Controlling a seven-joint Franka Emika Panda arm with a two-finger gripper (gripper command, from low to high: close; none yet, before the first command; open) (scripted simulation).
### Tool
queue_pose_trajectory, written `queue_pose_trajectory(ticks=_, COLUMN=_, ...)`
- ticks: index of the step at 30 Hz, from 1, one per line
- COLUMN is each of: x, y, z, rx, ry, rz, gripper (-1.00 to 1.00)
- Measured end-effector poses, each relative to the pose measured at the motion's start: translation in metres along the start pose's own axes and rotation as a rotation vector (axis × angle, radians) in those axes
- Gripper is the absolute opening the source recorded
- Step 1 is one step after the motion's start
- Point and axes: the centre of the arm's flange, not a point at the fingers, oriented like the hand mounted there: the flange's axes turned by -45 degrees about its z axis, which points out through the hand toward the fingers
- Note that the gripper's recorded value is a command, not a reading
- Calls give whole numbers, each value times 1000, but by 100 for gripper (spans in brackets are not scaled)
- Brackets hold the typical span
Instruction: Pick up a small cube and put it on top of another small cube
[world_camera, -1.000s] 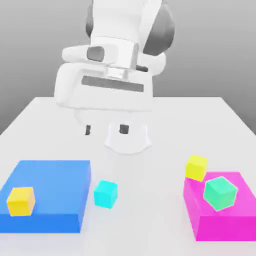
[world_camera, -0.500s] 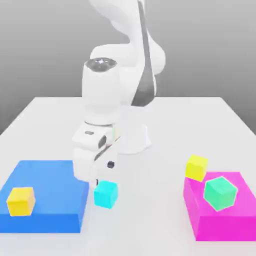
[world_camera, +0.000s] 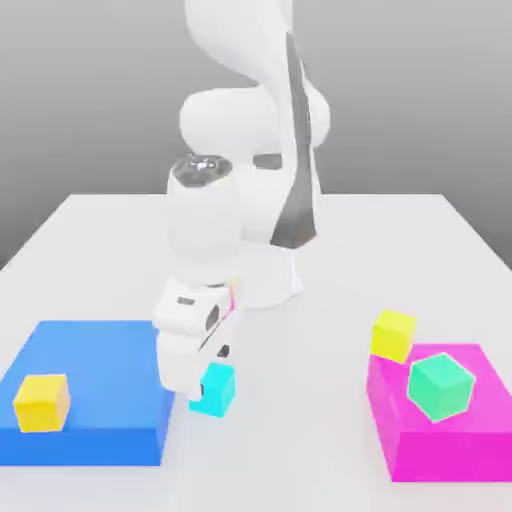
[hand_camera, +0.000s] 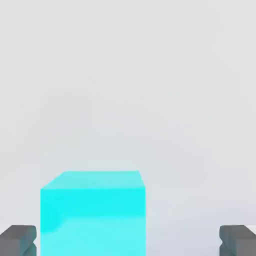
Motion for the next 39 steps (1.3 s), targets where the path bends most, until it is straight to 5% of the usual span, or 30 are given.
queue_pose_trajectory(ticks=10, x=-5, y=-13, z=34, rx=15, ry=2, rz=-5, gripper=0)
queue_pose_trajectory(ticks=11, x=-5, y=-15, z=36, rx=17, ry=3, rz=-5, gripper=-100)
queue_pose_trajectory(ticks=39, x=-3, y=-6, z=-24, rx=12, ry=0, rz=-2, gripper=-100)
